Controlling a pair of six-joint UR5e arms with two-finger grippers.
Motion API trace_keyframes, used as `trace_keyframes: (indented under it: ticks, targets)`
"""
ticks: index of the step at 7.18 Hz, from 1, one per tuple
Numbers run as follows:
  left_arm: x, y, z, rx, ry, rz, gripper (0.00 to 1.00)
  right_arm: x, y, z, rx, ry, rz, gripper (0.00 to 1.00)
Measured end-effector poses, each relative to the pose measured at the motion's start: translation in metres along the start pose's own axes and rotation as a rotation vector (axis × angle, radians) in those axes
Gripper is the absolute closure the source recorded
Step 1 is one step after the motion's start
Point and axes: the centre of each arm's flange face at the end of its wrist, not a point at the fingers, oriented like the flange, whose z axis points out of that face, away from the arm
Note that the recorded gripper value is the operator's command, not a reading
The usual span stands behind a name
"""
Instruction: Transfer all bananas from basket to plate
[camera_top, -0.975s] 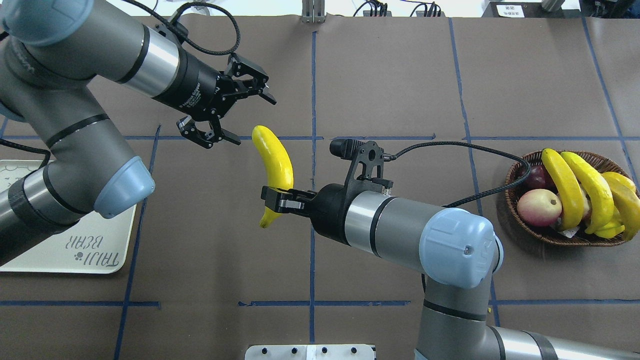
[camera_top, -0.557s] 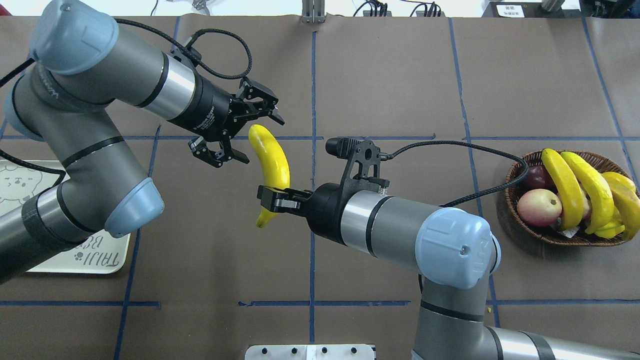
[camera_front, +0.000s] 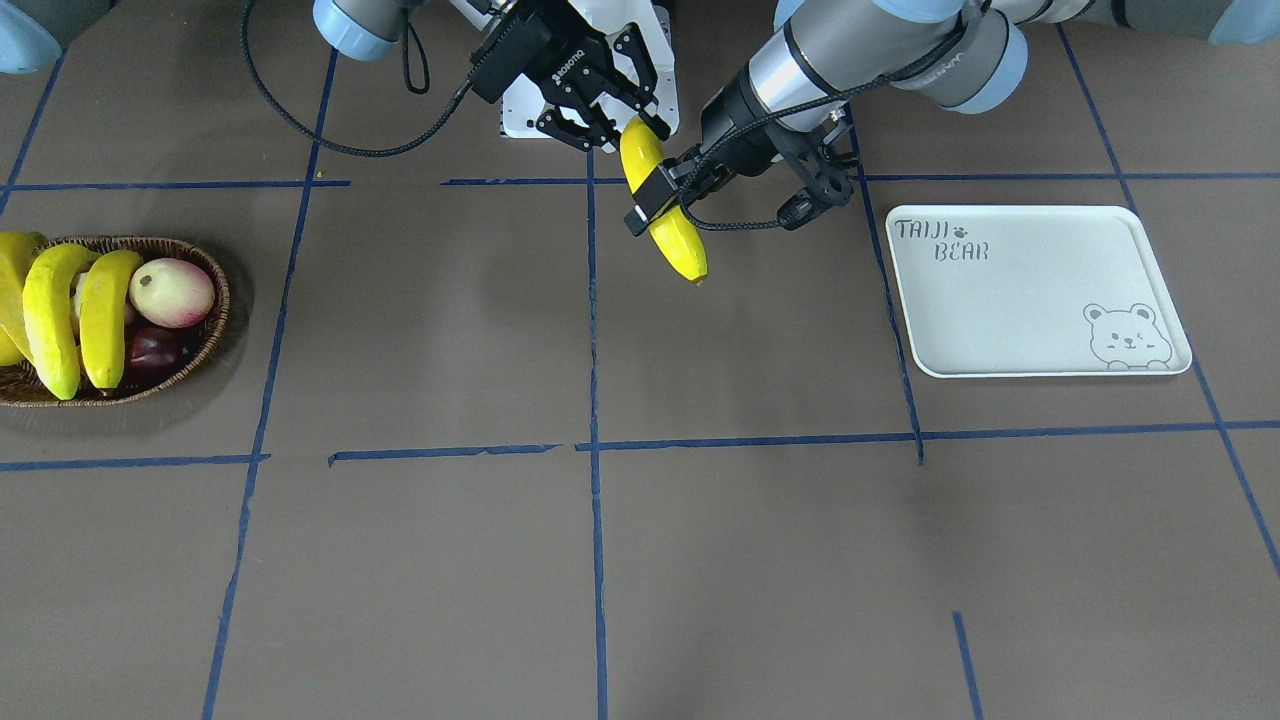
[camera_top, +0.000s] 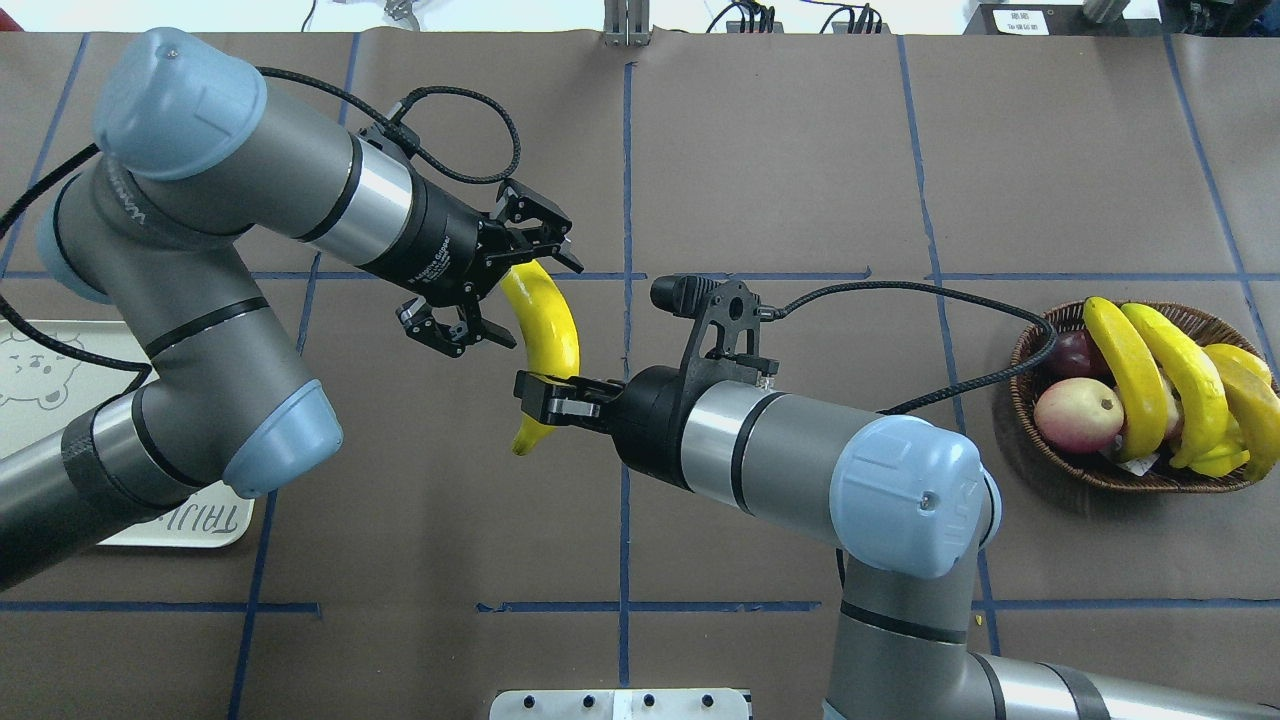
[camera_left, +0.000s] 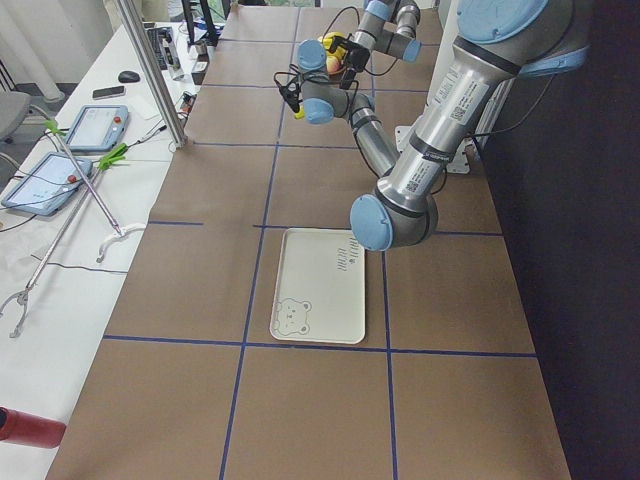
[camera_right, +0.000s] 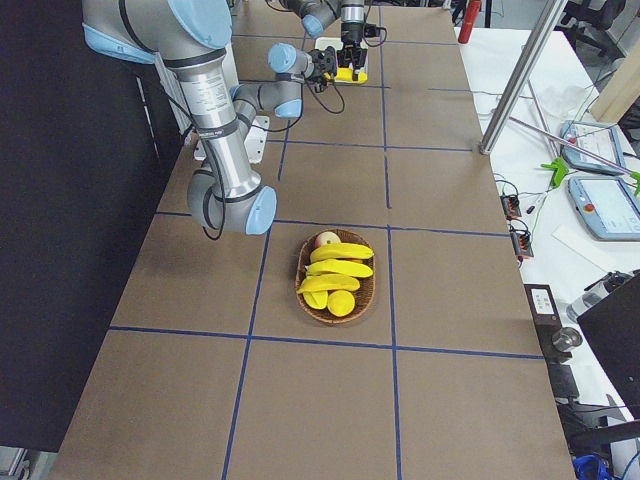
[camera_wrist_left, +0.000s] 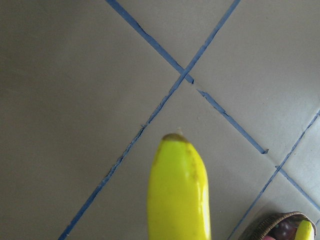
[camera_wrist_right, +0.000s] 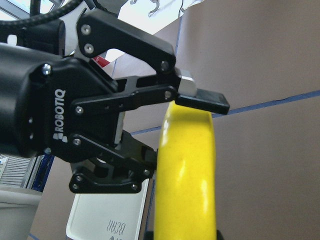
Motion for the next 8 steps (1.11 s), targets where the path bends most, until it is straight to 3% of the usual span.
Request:
trace_keyframes:
  ticks: [1,4,6,7,8]
  targets:
    - [0.0,0.0,-0.001,-0.003,0.006,0.0,1.0,0.0,0.0,0.0,-0.001,-0.002,0.0,0.01]
    - [-0.003,-0.003,-0.002,0.0,0.008,-0.002,1.0,-0.001,-0.002,-0.003,-0.019,-0.009,-0.001,0.01]
    - [-0.018,-0.019,-0.005,0.022,-0.007,-0.012,1.0,0.007,-0.018,-0.006,-0.077,0.009,-0.005,0.01]
    - [-0.036,-0.041,-0.011,0.053,-0.026,-0.023,1.0,0.017,-0.034,-0.007,-0.114,0.059,-0.005,0.01]
    - [-0.065,-0.075,-0.021,0.099,-0.057,-0.021,1.0,0.03,-0.055,-0.007,-0.159,0.143,0.004,0.01]
